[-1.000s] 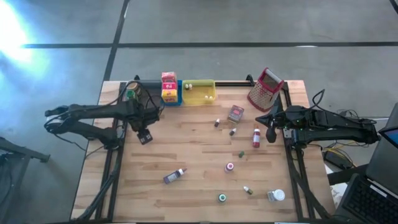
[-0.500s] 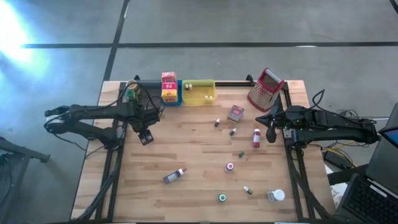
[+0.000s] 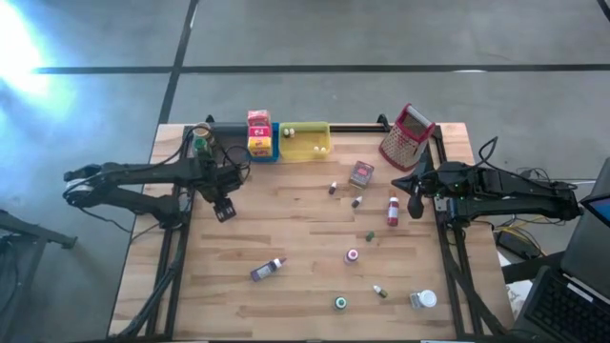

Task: Pick & Place Kitchen Items
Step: Put the brown seasoning bottle into the black bin

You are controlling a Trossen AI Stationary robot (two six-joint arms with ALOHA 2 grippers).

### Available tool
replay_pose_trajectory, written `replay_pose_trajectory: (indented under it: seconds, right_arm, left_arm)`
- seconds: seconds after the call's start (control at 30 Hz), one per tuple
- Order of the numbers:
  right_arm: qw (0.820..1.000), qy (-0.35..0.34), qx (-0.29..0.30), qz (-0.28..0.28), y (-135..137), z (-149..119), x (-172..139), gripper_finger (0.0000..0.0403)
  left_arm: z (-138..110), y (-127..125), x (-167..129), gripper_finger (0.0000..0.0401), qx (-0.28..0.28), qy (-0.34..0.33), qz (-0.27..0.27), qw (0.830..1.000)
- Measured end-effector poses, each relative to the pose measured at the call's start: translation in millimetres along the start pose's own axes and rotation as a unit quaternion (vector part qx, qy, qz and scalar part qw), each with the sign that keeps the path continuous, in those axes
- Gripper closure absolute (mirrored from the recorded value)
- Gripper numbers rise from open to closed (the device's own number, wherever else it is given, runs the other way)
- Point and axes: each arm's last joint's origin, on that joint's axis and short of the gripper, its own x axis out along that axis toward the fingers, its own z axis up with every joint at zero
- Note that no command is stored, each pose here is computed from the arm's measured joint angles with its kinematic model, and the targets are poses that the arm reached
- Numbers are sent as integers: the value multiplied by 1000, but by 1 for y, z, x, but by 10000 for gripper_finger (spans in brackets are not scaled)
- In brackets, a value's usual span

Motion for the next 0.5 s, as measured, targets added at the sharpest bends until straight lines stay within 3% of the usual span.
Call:
replay_pose_trajectory:
  seconds: [0.5]
  right_arm:
    - [1000, 0, 0, 0, 0, 0, 0, 394]
  left_arm:
    - [5, -1, -8, 217, 0, -11, -5, 1000]
